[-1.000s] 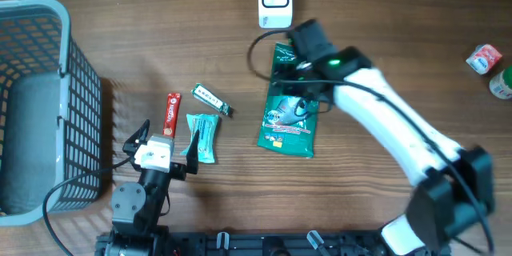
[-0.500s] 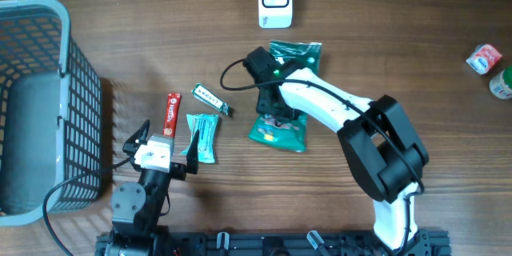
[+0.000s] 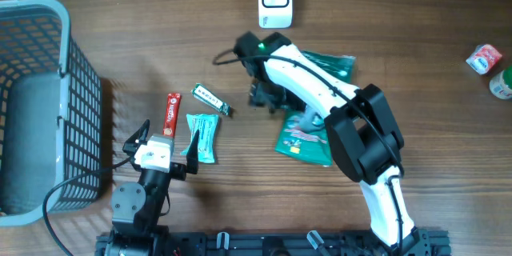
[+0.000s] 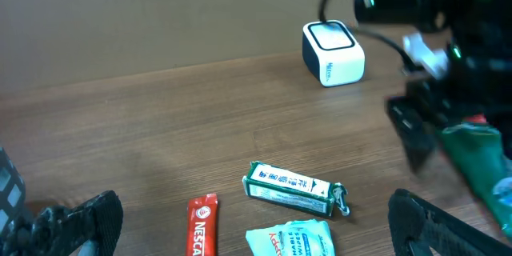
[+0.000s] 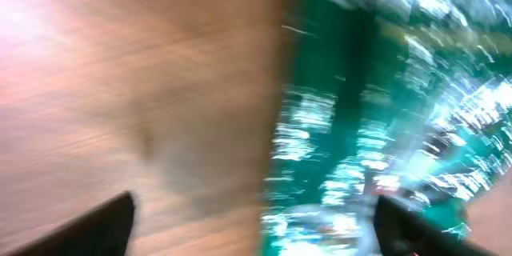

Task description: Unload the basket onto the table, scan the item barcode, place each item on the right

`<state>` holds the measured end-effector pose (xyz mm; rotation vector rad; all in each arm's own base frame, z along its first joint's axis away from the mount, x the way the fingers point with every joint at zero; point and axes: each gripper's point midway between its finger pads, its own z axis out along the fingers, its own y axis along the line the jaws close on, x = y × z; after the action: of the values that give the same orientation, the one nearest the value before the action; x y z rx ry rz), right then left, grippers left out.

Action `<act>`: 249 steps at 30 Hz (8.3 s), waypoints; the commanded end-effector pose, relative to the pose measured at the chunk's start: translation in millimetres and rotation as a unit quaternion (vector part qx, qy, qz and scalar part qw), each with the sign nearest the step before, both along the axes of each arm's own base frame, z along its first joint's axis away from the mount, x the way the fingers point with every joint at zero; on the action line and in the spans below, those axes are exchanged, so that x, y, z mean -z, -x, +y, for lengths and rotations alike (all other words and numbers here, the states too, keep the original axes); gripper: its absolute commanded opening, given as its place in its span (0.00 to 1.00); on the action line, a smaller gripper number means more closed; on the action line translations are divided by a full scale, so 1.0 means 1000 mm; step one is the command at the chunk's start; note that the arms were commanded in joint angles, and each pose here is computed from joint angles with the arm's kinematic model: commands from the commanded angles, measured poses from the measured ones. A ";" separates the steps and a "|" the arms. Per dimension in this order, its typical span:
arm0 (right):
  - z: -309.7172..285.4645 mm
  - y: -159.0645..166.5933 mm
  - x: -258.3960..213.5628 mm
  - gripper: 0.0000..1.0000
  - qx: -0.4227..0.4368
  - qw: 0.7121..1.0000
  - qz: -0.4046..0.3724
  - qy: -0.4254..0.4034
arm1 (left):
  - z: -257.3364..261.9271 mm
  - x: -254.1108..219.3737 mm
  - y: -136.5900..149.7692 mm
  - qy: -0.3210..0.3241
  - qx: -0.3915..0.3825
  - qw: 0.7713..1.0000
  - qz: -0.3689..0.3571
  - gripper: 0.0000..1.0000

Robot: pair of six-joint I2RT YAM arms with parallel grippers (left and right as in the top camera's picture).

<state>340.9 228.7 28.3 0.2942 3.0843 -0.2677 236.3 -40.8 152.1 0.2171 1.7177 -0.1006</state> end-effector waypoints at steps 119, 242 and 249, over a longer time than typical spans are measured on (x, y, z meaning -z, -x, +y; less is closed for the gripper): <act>0.020 -0.313 -0.182 0.04 -0.009 0.776 -0.547 -0.314 | -0.001 0.001 0.000 -0.005 0.005 1.000 -0.002 1.00; -0.063 -0.053 -0.126 0.04 0.739 0.460 0.397 -0.291 | -0.001 0.002 0.000 -0.005 0.005 1.000 0.000 1.00; -0.059 -0.084 -0.131 0.04 0.397 0.708 0.217 -0.543 | -0.001 0.002 0.000 -0.005 0.005 1.000 0.001 1.00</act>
<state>410.1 167.1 147.4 2.8339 2.4489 1.3575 236.4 -40.8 151.9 0.2172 1.7185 -0.1007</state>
